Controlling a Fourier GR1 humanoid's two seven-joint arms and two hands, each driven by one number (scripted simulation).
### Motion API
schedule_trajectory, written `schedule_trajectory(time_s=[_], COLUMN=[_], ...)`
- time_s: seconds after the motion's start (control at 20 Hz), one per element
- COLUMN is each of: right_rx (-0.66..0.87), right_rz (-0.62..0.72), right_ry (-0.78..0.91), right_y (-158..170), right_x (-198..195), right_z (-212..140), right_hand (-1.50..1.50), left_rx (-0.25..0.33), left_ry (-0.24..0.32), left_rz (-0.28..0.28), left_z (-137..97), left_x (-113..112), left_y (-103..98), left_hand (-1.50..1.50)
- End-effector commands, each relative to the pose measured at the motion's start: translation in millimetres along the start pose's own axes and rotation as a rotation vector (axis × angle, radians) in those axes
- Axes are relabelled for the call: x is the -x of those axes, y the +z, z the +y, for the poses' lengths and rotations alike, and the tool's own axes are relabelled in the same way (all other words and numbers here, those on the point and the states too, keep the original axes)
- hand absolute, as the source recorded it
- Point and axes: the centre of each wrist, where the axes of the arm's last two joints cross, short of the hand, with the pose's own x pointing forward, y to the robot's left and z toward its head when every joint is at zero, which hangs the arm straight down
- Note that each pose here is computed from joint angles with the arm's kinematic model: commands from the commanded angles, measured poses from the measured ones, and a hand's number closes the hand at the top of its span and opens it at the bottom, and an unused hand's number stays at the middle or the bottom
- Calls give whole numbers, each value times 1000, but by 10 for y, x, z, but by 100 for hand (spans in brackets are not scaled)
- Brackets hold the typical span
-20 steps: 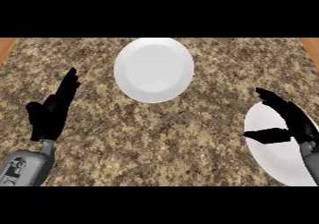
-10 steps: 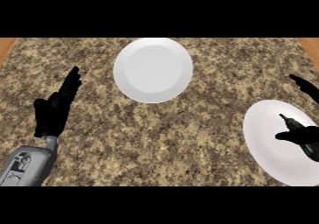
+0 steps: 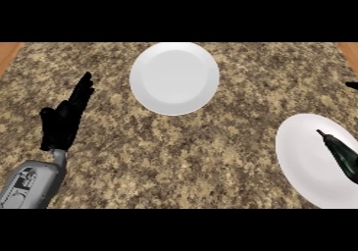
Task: Pick the eggplant from the plate and place it in the plate
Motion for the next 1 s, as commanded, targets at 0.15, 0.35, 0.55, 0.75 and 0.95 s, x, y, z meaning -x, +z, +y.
schedule_trajectory(time_s=[0.15,0.35,0.55,0.75,0.95], right_rx=[-166,-178,-207,-272,-301], right_rz=[120,144,138,193,205], right_ry=[86,72,88,142,164], right_y=[-74,-297,-381,-460,-532], right_x=[17,12,-120,85,338], right_z=[-55,-112,23,321,447], right_hand=[-150,-150,-150,-150,-150], left_rx=[-14,-1,5,-8,1], left_ry=[3,-10,5,-8,15], left_rz=[8,-6,-7,3,4], left_z=[45,-68,-34,191,-144], left_x=[127,64,94,-14,36], left_y=[26,115,-2,4,-6], left_hand=[0,0,0,0,0])
